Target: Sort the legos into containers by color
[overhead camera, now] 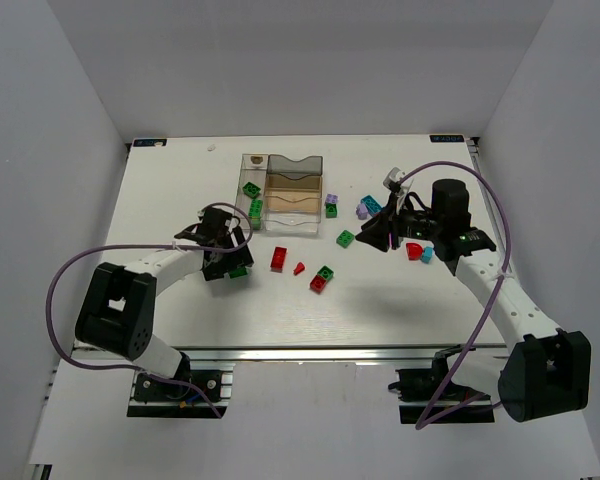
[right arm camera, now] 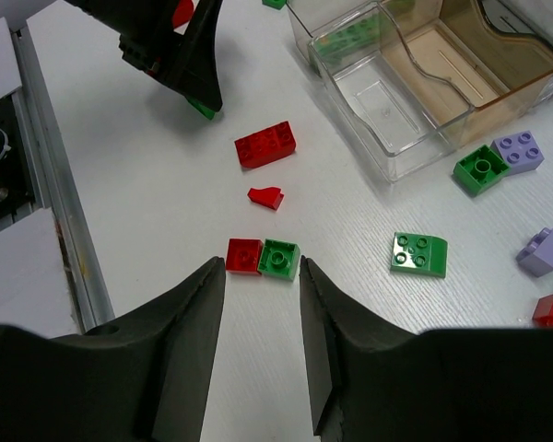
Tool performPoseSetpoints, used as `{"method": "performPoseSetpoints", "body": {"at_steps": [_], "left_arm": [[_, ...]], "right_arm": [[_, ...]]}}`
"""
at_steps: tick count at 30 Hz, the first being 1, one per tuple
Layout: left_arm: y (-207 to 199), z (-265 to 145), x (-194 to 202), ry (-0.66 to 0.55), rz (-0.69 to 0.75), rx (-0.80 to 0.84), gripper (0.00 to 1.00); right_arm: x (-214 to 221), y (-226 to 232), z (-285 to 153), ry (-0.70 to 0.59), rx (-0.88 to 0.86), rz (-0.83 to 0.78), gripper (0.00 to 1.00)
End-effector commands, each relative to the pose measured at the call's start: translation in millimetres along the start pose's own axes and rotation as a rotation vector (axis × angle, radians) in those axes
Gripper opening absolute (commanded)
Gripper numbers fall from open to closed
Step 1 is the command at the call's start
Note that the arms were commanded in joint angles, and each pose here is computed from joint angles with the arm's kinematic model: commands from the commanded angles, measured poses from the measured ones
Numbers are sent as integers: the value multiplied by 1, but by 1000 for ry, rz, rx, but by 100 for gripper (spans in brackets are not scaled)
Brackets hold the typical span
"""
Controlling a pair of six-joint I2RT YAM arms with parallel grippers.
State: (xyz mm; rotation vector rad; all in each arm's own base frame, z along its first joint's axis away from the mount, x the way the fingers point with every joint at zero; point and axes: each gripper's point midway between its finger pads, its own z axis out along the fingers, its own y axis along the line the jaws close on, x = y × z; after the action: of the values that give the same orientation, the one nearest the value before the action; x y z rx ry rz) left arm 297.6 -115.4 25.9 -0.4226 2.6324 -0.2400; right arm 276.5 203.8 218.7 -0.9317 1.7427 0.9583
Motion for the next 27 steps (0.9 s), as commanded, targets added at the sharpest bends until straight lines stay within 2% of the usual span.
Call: {"method": "performPoseSetpoints", "body": {"at_steps": [1,6,12,16,18,20,23,27], "left_arm": [[-15,-2,-8,-13,7,51,87],[-12,-3,-2,6,21,50,73],[-14,-9,-1,12,38,65,47],[-22,-24,-25,-66,62,78,28],[-33,-37,-49,-134,81,97,19],[-52,-52,-78,-212,131,149,15],[-69,-61,-104,-263,170,199,11],[-86,-54,-153,-340,172,167,11]], "right_arm": [[-3,-1,0,-6,-5,-29,44],[-2,-1,0,-2,-11,-28,44],[-3,-1,-1,-3,-11,-27,44],[-4,0,-1,-5,-13,-32,43],[-4,0,-1,-5,-12,-31,43],[-4,1,-1,-5,-14,-33,43],[-5,2,-1,-7,-14,-36,43],[-5,2,-2,-9,-11,-38,43]]}}
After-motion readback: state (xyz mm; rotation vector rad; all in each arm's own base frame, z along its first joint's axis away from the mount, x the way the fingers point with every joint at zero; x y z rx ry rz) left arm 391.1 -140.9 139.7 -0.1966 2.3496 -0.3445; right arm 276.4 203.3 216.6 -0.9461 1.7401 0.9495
